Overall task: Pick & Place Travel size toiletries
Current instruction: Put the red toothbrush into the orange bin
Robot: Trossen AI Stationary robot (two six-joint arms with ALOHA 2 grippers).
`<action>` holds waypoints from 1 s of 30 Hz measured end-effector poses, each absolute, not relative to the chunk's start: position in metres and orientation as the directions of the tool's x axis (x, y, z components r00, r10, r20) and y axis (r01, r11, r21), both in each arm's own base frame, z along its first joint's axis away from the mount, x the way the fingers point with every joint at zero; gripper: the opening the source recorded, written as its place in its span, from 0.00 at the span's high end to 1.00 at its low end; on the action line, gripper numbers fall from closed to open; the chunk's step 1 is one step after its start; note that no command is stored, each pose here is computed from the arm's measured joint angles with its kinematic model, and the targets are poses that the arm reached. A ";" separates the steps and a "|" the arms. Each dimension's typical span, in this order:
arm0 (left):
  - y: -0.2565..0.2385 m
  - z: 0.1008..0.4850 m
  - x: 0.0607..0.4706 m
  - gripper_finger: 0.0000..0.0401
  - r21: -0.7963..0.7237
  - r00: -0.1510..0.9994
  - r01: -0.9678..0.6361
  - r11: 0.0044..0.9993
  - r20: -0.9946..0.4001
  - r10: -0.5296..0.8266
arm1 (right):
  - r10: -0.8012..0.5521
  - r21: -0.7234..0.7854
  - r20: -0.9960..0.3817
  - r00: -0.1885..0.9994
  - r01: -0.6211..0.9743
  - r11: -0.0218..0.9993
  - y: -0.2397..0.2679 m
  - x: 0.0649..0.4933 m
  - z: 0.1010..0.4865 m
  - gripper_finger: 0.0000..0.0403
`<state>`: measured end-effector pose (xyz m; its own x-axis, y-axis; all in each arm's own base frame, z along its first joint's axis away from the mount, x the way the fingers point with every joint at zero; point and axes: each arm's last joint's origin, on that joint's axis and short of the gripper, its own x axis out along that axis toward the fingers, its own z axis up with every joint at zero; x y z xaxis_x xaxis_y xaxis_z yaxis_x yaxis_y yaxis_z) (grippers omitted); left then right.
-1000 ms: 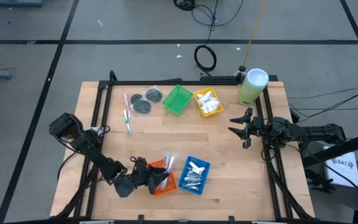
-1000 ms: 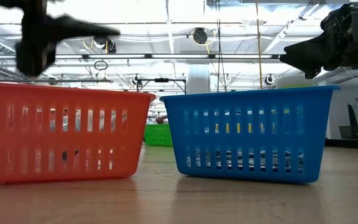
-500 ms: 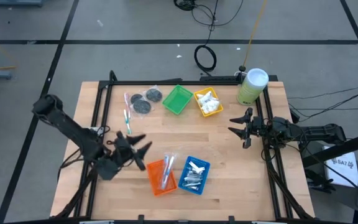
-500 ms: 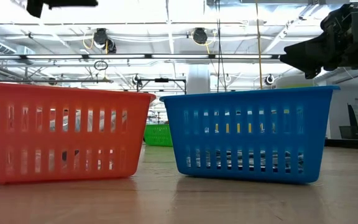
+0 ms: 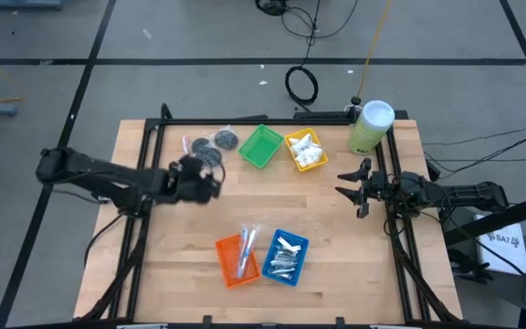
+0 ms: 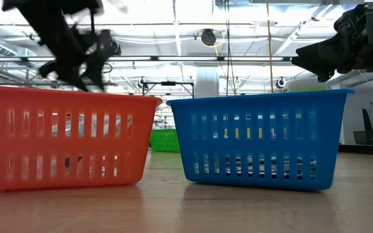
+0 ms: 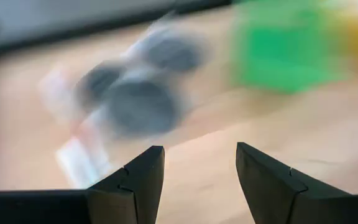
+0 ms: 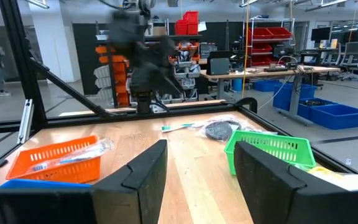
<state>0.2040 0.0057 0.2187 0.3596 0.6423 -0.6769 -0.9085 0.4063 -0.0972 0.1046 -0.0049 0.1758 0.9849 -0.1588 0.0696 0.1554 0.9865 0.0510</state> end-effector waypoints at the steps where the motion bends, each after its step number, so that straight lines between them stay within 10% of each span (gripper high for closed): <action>1: 0.017 0.216 0.198 0.51 -0.094 0.287 -0.942 0.321 -0.720 0.632 | -0.159 0.051 0.069 0.985 0.156 0.986 -0.005 0.105 0.176 0.56; 7: 0.066 0.209 0.171 0.51 -0.055 0.013 -0.997 -0.061 -0.838 0.546 | -0.159 0.051 0.069 0.985 0.156 0.987 -0.005 0.105 0.176 0.56; 30: 0.168 0.152 0.165 0.51 -0.005 -0.081 -0.979 -0.203 -0.908 0.412 | -0.159 0.051 0.070 0.985 0.156 0.986 -0.005 0.105 0.176 0.56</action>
<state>0.1648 0.1682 0.1518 -0.0806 0.4120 -0.9076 -0.9791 -0.2035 -0.0054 0.1046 -0.0050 0.1758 0.9848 -0.1591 0.0696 0.1558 0.9865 0.0510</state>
